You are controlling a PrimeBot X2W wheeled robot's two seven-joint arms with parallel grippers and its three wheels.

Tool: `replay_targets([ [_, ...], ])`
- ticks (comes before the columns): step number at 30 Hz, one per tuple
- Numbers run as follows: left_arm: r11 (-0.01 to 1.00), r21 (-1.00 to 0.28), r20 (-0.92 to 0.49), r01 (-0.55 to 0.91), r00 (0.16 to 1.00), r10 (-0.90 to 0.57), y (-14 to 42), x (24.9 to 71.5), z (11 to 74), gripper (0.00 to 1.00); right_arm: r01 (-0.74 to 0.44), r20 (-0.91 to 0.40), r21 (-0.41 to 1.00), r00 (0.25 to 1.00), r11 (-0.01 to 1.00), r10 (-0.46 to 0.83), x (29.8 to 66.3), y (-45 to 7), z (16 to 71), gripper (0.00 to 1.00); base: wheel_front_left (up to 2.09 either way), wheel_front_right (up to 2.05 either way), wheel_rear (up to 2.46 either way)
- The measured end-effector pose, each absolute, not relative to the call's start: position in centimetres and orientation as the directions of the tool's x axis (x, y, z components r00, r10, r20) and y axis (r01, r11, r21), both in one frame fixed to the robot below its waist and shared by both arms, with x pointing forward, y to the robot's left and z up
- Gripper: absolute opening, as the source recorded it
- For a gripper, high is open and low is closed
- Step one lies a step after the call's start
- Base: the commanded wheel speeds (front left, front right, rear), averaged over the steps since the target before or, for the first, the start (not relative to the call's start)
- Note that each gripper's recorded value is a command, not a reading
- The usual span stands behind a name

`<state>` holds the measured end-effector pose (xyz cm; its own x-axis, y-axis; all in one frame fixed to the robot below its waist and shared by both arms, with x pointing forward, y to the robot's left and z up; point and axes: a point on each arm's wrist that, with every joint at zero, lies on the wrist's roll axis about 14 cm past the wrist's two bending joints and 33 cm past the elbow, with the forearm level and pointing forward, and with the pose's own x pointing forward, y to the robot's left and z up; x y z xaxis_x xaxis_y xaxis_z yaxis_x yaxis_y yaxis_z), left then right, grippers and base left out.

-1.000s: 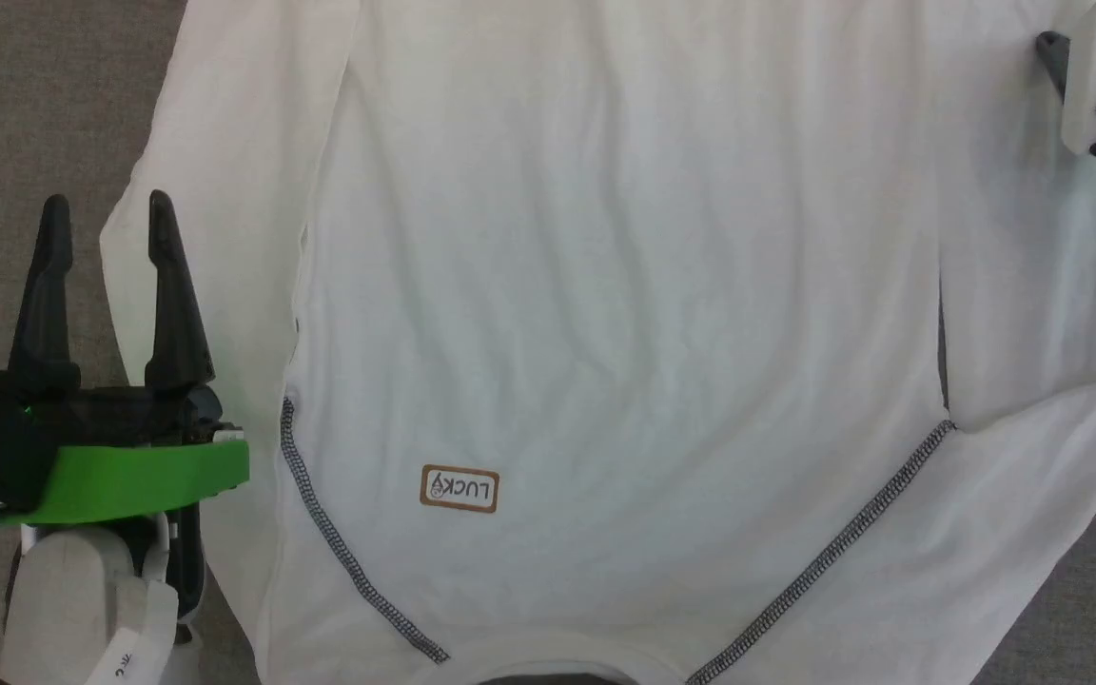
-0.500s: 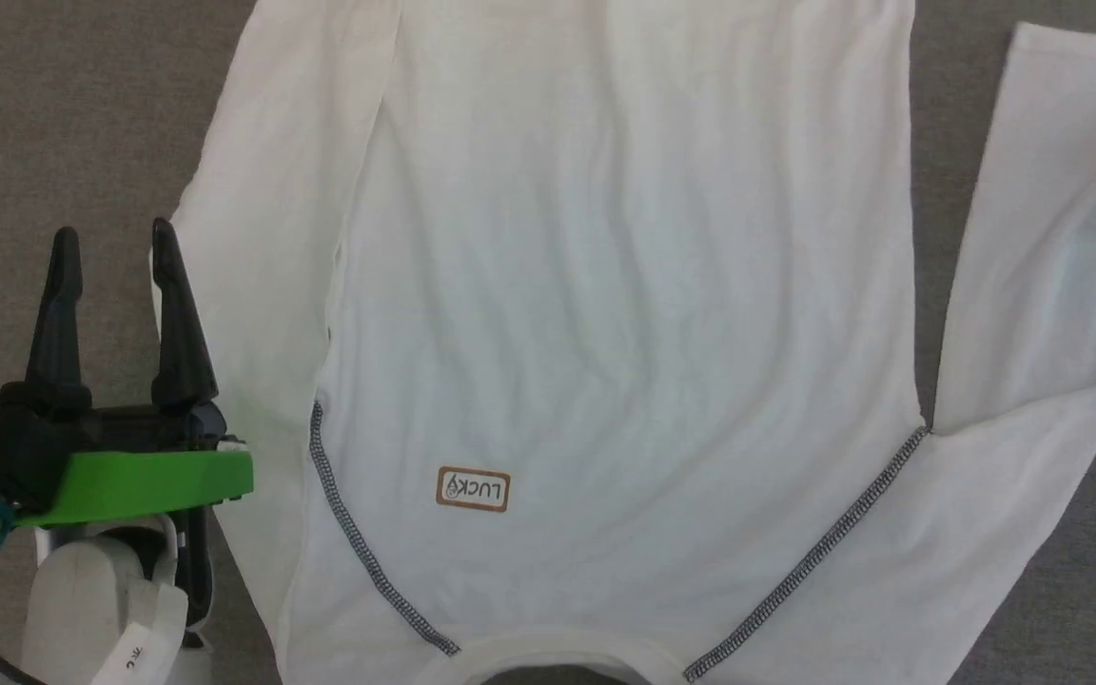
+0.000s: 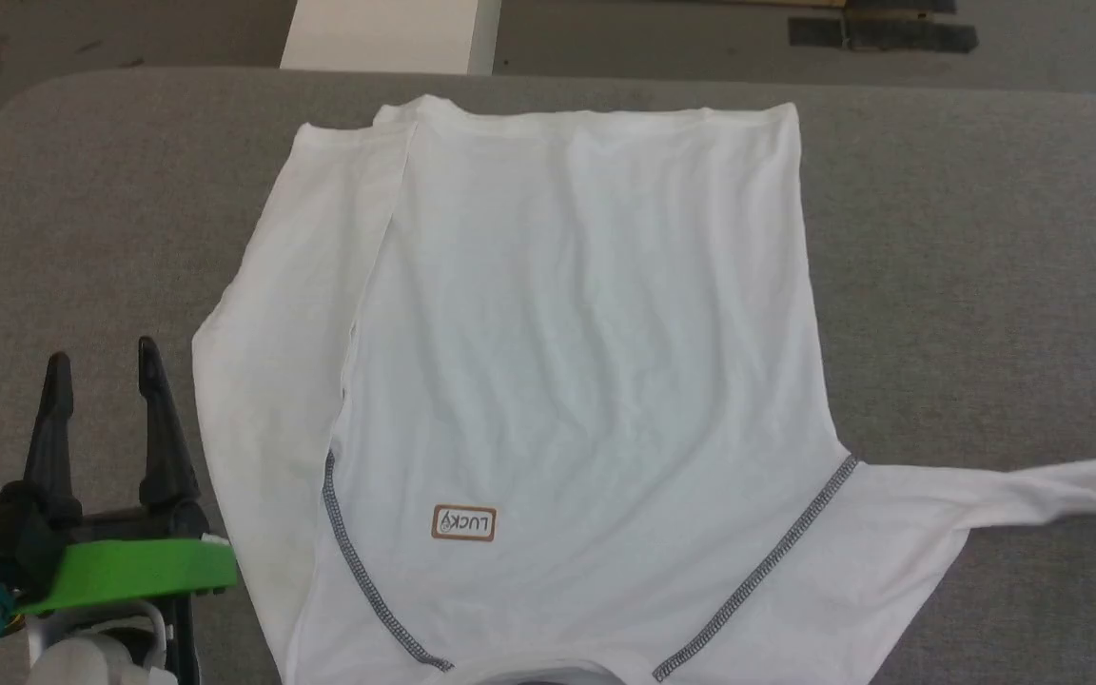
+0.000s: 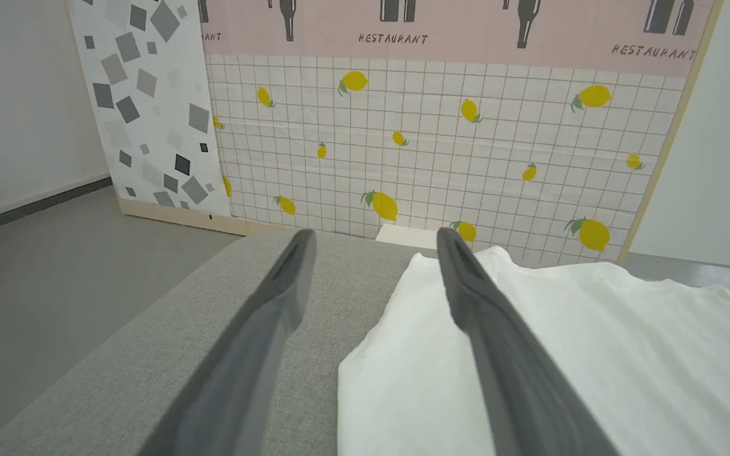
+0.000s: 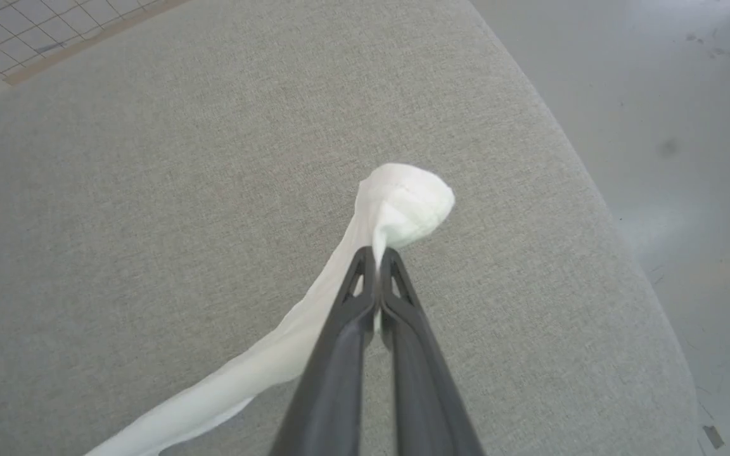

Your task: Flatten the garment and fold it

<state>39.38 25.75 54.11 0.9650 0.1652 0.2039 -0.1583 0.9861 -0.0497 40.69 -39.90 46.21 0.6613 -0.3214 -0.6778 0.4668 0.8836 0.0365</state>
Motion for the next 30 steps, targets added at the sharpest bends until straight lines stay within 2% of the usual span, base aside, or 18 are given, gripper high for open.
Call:
replay_targets([
  [3, 0.986, -0.057, 0.220, -0.155, 0.962, 0.164, 25.6, 38.5, 54.8, 1.00, 0.468, -0.661, -0.014, 0.659, 0.884, -0.359, 38.7, -41.0, 47.5, 0.00, 0.00, 0.00, 0.00],
  [8, 0.985, -0.063, 0.231, -0.159, 0.958, 0.169, 25.6, 36.9, 55.3, 1.00, 0.352, -0.582, -0.029, 0.755, 0.935, -0.302, 38.7, -38.5, 50.8, 0.00, 0.00, 0.00, 0.00],
  [13, 0.986, -0.073, 0.259, -0.152, 0.952, 0.166, 25.3, 35.9, 56.3, 1.00, 0.128, -0.474, -0.031, 0.871, 0.991, -0.127, 39.6, -32.1, 55.2, 0.00, 0.00, 0.00, 0.00],
  [16, 0.986, -0.083, 0.280, -0.144, 0.946, 0.162, 25.0, 35.7, 57.0, 1.00, -0.039, -0.434, -0.003, 0.900, 0.999, 0.034, 39.8, -26.7, 56.9, 0.00, 0.00, 0.00, 0.00],
  [19, 0.987, -0.087, 0.293, -0.134, 0.944, 0.154, 24.7, 35.5, 57.4, 1.00, -0.218, -0.439, 0.040, 0.873, 0.975, 0.213, 39.4, -20.5, 56.7, 0.00, 0.00, 0.00, 0.00],
  [23, 0.987, -0.090, 0.298, -0.134, 0.942, 0.155, 24.7, 35.2, 57.6, 1.00, -0.428, -0.456, 0.139, 0.773, 0.893, 0.441, 38.2, -11.5, 55.0, 0.00, 0.00, 0.00, 0.00],
  [27, 0.986, -0.099, 0.296, -0.131, 0.943, 0.154, 24.5, 34.8, 57.6, 1.00, -0.543, -0.428, 0.298, 0.659, 0.785, 0.618, 36.7, -3.5, 53.1, 0.00, 0.00, 0.00, 0.00],
  [30, 0.983, -0.110, 0.287, -0.144, 0.943, 0.170, 24.7, 34.4, 57.3, 1.00, -0.604, -0.422, 0.363, 0.572, 0.709, 0.703, 35.6, 1.2, 51.7, 0.00, 0.00, 0.00, 0.00],
])
